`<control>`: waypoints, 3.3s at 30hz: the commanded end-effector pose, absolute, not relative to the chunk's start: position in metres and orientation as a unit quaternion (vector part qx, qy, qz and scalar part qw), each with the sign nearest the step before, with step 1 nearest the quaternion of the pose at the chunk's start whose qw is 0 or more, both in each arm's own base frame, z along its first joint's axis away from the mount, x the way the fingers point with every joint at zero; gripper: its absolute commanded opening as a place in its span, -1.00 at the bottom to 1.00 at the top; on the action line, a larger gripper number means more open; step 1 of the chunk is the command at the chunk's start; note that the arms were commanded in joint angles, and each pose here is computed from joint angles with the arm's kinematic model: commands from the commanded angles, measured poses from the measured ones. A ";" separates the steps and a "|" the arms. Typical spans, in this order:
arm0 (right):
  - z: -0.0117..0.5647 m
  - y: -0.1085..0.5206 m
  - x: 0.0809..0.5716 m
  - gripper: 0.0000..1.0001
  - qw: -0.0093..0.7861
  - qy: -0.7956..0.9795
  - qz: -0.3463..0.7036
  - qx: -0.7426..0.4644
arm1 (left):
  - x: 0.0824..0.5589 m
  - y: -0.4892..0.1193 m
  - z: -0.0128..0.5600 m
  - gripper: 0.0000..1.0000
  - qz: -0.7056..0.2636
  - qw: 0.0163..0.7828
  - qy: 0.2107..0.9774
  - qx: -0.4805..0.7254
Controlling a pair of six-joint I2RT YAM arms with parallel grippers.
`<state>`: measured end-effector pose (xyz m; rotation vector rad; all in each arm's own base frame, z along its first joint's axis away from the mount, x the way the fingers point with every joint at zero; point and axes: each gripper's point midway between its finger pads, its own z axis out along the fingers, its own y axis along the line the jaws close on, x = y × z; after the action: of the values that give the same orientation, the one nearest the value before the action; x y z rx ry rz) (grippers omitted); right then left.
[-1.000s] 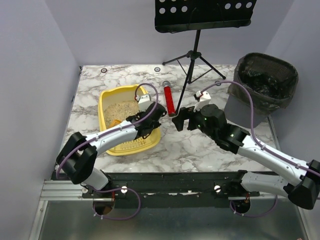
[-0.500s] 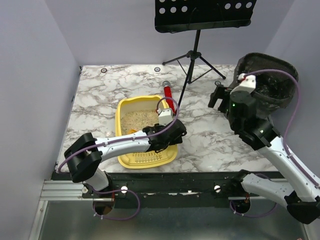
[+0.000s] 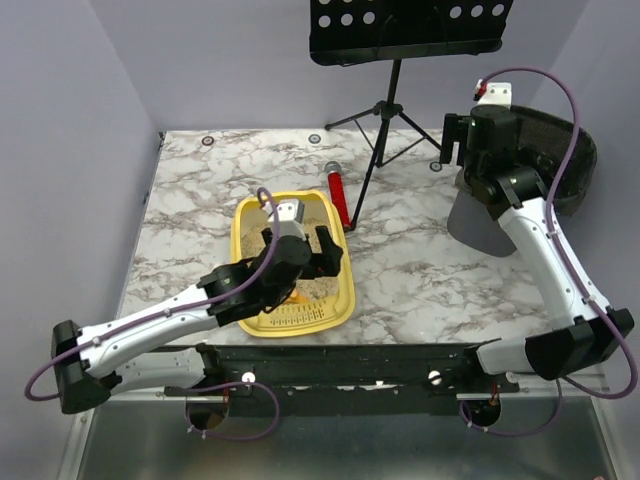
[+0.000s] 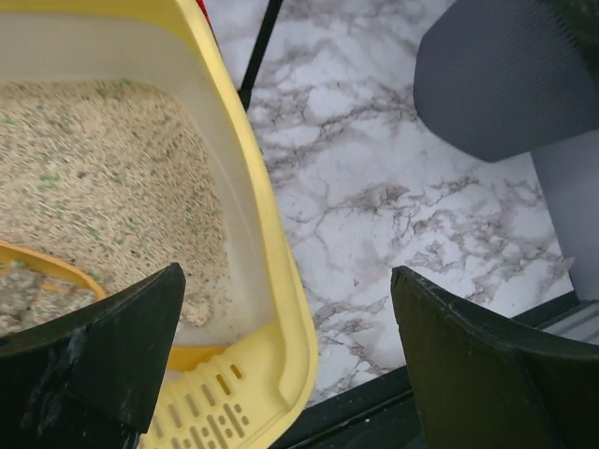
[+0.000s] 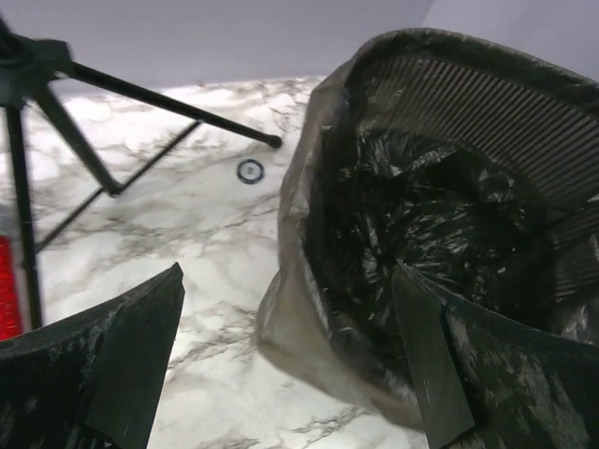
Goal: Clean the litter box
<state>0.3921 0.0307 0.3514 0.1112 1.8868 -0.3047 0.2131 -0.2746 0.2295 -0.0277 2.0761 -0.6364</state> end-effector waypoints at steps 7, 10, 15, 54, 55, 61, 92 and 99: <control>0.268 0.002 0.415 0.55 0.406 0.893 -0.194 -0.016 | 0.209 -0.175 0.198 0.98 -0.160 0.500 0.849 -0.056; 0.260 0.000 0.408 -0.06 0.385 0.902 -0.195 -0.003 | 0.208 -0.159 0.198 0.98 -0.138 0.509 0.847 -0.071; 0.271 0.023 0.391 -0.78 0.375 0.919 -0.120 -0.016 | 0.208 -0.151 0.201 0.98 -0.140 0.519 0.839 -0.083; 0.286 0.198 0.244 0.00 0.415 0.810 0.203 -0.361 | 0.218 -0.120 0.192 0.98 -0.118 0.504 0.841 -0.159; 0.292 0.196 0.244 0.13 0.425 0.810 0.204 -0.348 | 0.218 -0.120 0.192 0.98 -0.118 0.505 0.840 -0.160; 0.351 0.168 0.258 1.00 0.504 0.811 0.158 -0.251 | 0.221 -0.116 0.189 0.98 -0.104 0.506 0.839 -0.174; 0.175 0.429 0.255 0.74 0.297 0.857 0.201 -0.369 | 0.214 -0.054 0.190 0.98 -0.064 0.543 0.778 -0.309; 0.108 0.441 0.271 0.49 0.280 0.877 0.165 -0.354 | 0.213 -0.048 0.191 0.98 -0.054 0.548 0.772 -0.317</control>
<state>0.2544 0.4287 0.1194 -1.0239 2.3809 0.4642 0.2110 -0.0573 0.1924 -0.7314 1.8614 -0.1840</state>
